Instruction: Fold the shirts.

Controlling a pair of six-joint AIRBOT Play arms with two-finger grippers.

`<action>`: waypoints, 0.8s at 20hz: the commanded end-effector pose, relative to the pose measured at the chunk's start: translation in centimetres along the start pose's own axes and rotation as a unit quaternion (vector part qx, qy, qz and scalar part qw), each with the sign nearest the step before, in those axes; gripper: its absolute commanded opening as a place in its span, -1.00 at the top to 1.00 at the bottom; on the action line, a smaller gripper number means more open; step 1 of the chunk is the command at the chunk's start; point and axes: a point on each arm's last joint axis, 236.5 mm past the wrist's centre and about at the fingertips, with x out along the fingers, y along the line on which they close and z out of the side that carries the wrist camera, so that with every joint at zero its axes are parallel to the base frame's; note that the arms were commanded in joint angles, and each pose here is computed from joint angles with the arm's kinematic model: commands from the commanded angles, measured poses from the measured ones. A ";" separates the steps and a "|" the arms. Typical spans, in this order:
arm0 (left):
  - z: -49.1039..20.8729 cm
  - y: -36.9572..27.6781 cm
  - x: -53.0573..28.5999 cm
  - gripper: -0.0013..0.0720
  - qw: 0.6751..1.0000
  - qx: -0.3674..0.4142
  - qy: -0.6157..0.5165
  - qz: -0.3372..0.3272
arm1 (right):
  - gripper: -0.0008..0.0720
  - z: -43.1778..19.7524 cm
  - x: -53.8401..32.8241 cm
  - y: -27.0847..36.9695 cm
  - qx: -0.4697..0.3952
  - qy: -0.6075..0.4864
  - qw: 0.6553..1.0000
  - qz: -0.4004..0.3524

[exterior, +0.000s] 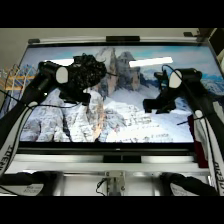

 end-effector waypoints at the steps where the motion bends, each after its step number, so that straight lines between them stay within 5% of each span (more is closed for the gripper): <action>1: 0.0 0.0 0.0 -0.70 1.000 0.000 0.000 0.000 | -0.64 0.0 0.0 0.0 0.000 0.001 1.000 0.000; 6: 0.4 -0.1 0.1 -0.70 1.000 -0.002 -0.009 -0.002 | -0.64 0.0 0.0 0.1 0.000 0.000 1.000 0.002; 16: 12.0 -1.5 -0.1 -0.70 0.970 -0.050 -0.227 -0.063 | -0.64 2.5 -0.1 -1.0 -0.004 -0.053 0.998 -0.023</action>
